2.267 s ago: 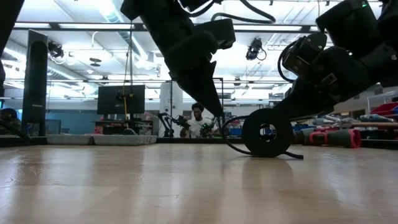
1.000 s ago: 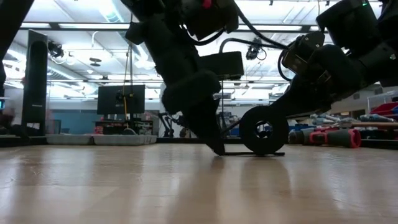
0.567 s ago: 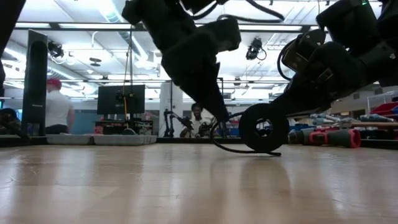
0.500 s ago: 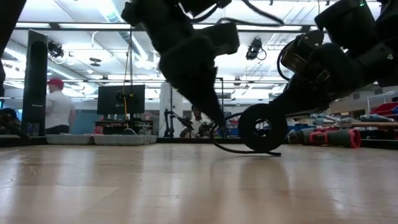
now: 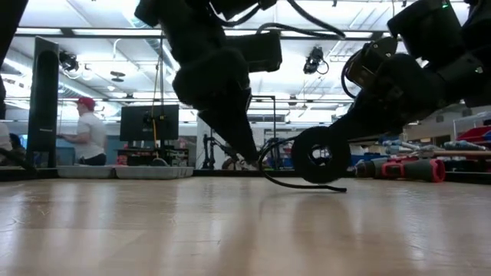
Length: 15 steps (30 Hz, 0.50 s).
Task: Coil cords
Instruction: Coil the black wire on the black spool
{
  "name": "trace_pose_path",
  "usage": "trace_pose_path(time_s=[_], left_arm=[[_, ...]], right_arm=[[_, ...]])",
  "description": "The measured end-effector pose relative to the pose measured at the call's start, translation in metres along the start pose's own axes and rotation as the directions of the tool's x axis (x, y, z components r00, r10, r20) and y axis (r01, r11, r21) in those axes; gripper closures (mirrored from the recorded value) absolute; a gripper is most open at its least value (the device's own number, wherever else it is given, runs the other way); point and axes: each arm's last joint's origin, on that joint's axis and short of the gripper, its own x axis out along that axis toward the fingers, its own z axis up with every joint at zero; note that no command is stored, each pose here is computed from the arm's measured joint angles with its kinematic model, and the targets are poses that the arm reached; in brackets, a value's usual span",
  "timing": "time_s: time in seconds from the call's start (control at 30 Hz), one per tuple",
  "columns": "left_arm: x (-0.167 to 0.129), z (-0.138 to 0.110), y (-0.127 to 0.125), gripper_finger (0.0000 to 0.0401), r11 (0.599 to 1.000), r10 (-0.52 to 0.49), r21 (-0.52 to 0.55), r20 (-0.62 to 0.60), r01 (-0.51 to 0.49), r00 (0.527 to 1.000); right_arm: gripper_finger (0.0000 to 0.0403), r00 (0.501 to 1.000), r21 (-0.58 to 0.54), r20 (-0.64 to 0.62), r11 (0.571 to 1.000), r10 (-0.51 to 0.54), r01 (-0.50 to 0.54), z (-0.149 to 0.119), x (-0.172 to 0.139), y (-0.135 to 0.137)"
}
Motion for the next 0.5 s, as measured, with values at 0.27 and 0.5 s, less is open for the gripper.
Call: trace_pose_path(time_s=[0.27, 0.5], left_arm=[[0.01, -0.01, 0.002, 0.0269, 0.998, 0.066, 0.002, 0.047, -0.066, 0.997], [0.01, -0.014, 0.002, 0.0269, 0.997, 0.074, -0.006, 0.003, -0.074, 0.997]], right_arm=[[0.039, 0.999, 0.011, 0.03, 1.0, 0.021, -0.021, 0.003, 0.0, 0.002], [0.039, 1.0, 0.006, 0.009, 1.0, 0.022, -0.022, 0.001, -0.001, 0.003]])
